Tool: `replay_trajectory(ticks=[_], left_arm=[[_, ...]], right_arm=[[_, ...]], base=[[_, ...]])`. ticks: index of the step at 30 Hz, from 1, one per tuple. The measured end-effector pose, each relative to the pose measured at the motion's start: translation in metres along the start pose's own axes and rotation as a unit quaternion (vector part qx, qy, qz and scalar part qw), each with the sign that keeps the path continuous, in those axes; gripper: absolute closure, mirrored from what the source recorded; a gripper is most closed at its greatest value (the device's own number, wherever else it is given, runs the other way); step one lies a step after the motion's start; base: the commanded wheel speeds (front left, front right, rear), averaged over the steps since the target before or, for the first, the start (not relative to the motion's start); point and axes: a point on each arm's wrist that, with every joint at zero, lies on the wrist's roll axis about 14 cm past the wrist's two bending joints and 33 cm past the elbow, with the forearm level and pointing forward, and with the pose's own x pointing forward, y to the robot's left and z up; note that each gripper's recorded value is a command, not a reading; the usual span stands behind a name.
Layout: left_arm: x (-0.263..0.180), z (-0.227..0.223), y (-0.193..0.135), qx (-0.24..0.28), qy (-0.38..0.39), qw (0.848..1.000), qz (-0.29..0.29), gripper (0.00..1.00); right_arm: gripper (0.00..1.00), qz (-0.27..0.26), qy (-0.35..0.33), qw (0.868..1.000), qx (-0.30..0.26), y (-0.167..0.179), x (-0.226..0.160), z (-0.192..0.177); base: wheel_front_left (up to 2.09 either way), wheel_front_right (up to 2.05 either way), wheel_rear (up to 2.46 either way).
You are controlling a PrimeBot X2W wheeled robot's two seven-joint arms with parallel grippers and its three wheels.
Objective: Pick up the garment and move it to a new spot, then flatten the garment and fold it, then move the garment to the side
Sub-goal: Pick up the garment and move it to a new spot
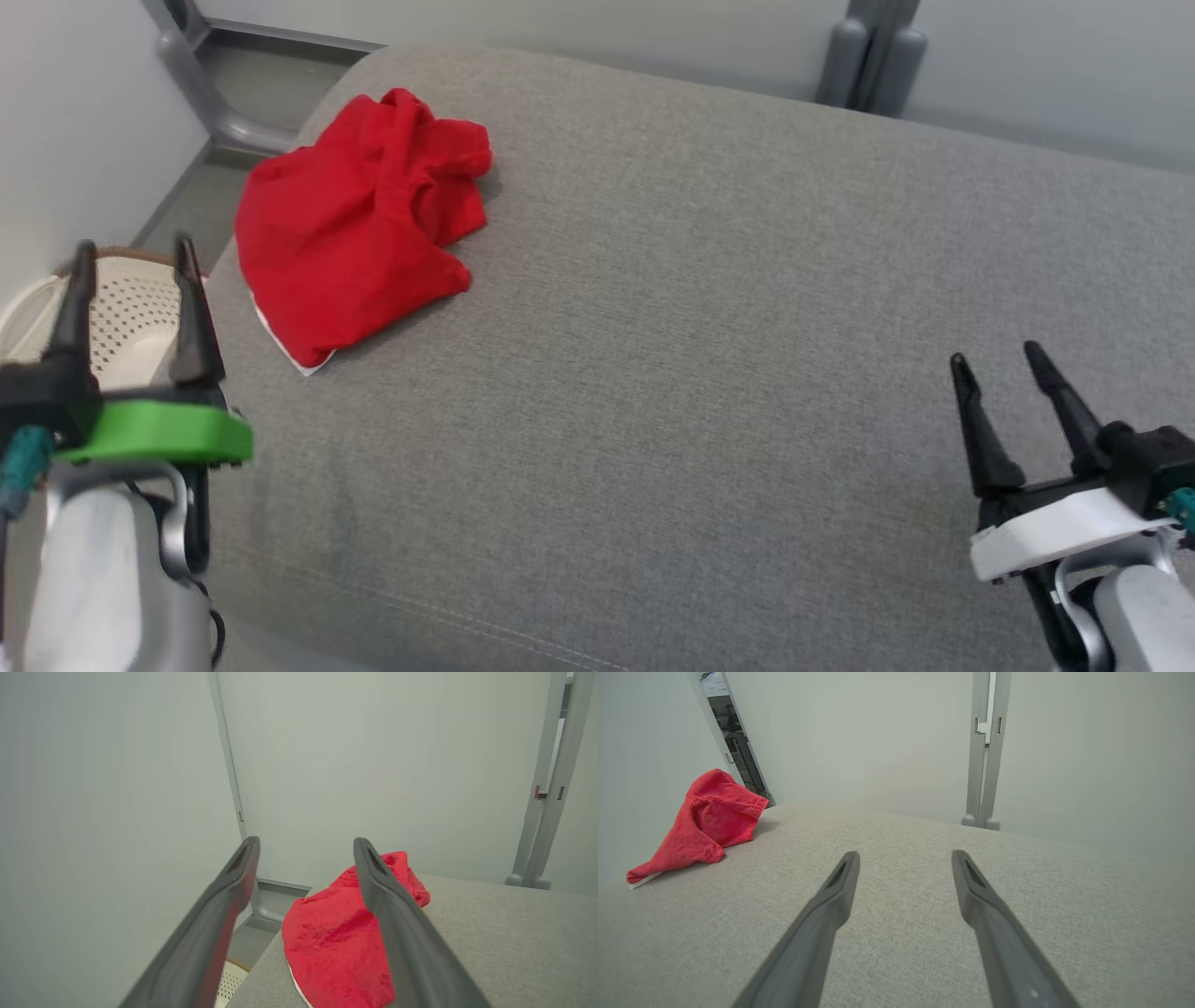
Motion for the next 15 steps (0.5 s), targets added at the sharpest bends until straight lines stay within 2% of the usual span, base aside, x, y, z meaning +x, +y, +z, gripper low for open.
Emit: replay_trajectory(ticks=[8, 15], left_arm=[[0.097, 0.017, -0.052, -0.003, -0.04, 0.998, -0.051, 0.0], [0.158, -0.021, -0.083, -0.022, 0.006, 0.998, -0.064, 0.0]], right_arm=[[0.0, -0.095, 0.01, 0.994, -0.046, -0.09, -0.028, -0.002], [0.0, -0.169, 0.028, 0.983, -0.064, -0.141, -0.065, -0.008]], base=[[0.0, 0.0, 0.0], [0.0, 0.0, 0.0]])
